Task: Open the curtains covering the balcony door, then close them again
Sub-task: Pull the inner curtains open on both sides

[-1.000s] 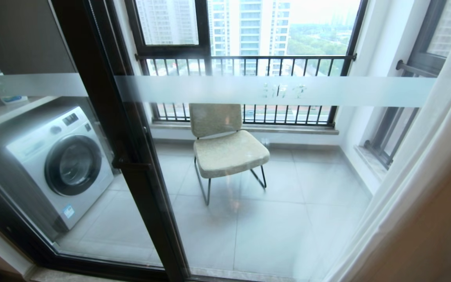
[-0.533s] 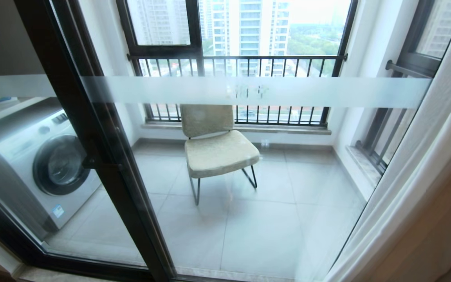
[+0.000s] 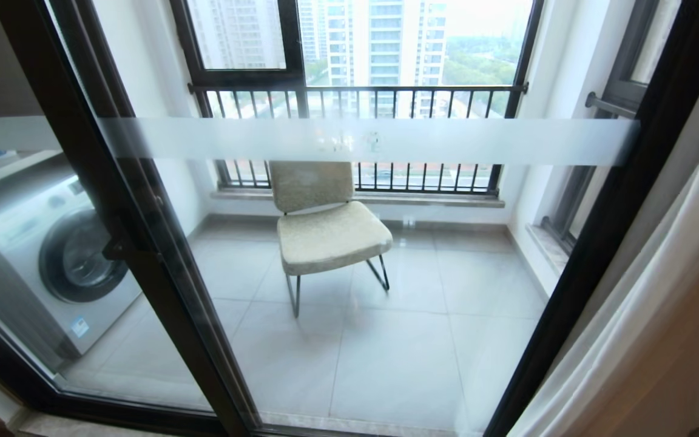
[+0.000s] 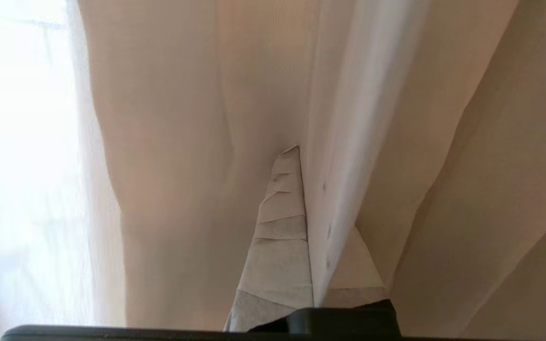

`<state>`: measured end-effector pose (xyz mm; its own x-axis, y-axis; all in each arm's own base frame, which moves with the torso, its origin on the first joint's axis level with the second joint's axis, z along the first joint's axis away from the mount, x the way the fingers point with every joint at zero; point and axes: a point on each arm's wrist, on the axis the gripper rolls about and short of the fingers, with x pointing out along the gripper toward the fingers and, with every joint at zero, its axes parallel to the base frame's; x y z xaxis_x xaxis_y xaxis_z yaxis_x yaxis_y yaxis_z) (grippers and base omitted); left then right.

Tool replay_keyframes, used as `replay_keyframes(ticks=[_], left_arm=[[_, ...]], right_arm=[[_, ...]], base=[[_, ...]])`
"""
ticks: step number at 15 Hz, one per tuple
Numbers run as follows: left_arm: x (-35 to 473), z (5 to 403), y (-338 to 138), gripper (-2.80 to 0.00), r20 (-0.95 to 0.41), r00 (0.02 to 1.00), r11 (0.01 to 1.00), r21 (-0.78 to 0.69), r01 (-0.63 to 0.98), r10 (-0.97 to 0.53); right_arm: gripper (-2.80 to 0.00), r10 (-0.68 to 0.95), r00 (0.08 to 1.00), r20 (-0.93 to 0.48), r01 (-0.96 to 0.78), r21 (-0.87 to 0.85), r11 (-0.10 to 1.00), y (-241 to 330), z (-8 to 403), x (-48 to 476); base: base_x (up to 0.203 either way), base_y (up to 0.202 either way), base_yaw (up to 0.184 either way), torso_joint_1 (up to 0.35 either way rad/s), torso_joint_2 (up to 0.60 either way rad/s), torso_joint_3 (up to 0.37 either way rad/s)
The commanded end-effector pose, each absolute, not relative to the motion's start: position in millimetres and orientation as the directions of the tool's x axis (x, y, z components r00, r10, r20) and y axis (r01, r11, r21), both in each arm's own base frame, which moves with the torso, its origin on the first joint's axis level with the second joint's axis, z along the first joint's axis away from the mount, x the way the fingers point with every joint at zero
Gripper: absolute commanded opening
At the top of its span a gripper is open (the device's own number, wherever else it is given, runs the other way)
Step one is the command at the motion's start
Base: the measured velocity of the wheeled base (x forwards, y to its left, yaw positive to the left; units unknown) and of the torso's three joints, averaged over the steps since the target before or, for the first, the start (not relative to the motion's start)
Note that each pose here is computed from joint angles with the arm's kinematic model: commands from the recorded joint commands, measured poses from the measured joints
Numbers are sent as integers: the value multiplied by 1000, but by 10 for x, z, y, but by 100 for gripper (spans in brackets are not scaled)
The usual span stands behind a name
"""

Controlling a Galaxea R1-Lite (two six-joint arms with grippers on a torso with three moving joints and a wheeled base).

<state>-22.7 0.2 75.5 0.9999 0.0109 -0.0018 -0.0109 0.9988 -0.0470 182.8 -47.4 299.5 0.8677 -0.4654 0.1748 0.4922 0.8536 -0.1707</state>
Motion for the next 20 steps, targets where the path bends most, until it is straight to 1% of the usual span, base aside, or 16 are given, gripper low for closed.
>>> replay_keyframes(ticks=[1,6,11,14,20], left_arm=[[-227,755,2,-280,-2,1000,999,-48,-12,12],[-227,755,2,-280,-2,1000,999,-49,-12,12],[-227,755,2,-280,-2,1000,999,-49,-12,12],[-227,755,2,-280,-2,1000,999,-48,-12,12],[-227,755,2,-280,-2,1000,999,-48,-12,12]], right_arm=[[-280,-466,866,181,494,-170,852,-475,3000,1832],[-280,-464,868,177,491,-172,854,-475,2989,1846],[-280,-464,870,166,489,-175,854,-475,2940,1847],[-280,-464,870,165,489,-175,855,-475,2936,1847],[-280,-460,873,160,483,-163,860,-478,2931,1890]], base=[[0,0,0,0,0,0],[0,0,0,0,0,0],[-177,0,-1,4,3,1],[-127,0,1,0,1,2],[0,0,0,6,0,0]])
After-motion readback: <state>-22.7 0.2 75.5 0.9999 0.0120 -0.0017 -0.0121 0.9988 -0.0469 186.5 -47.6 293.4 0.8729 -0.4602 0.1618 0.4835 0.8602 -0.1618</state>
